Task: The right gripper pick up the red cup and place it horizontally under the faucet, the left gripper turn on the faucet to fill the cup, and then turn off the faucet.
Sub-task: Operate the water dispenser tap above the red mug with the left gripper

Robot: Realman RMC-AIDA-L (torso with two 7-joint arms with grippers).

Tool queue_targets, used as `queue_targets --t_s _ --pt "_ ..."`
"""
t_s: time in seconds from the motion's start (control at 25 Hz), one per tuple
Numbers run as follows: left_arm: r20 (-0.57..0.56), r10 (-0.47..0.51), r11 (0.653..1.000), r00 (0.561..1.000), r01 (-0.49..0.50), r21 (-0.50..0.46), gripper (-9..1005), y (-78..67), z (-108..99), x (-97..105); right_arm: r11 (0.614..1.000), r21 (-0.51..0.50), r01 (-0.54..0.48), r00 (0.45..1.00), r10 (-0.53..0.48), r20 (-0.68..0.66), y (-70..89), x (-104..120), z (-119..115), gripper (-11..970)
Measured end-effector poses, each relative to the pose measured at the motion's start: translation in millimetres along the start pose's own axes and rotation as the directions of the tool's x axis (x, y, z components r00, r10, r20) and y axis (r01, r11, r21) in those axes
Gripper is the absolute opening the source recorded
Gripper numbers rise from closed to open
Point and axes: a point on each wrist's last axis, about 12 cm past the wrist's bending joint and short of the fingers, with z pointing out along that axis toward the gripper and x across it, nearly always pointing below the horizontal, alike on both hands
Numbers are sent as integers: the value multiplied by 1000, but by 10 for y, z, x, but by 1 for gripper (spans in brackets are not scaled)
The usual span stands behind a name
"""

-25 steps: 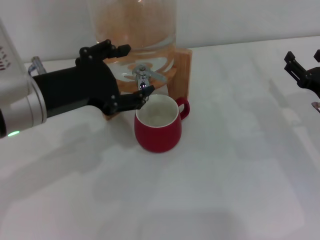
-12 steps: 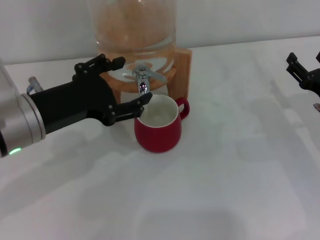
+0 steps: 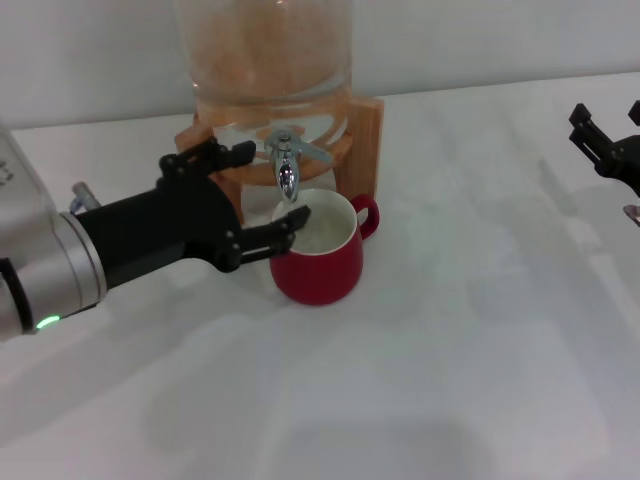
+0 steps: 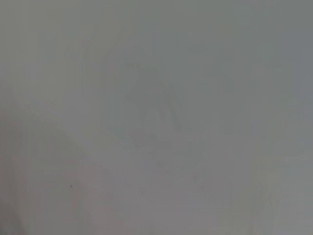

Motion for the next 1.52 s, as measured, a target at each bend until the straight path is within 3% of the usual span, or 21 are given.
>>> queue_targets --t_s 0.68,1.52 --pt "-24 30 996 999 -28 88 875 38 326 -57 1000 -6 0 1000 0 1 13 -4 11 845" --pt "-66 40 993 997 -33 113 875 50 401 5 1000 -5 0 1000 0 6 14 -12 20 845"
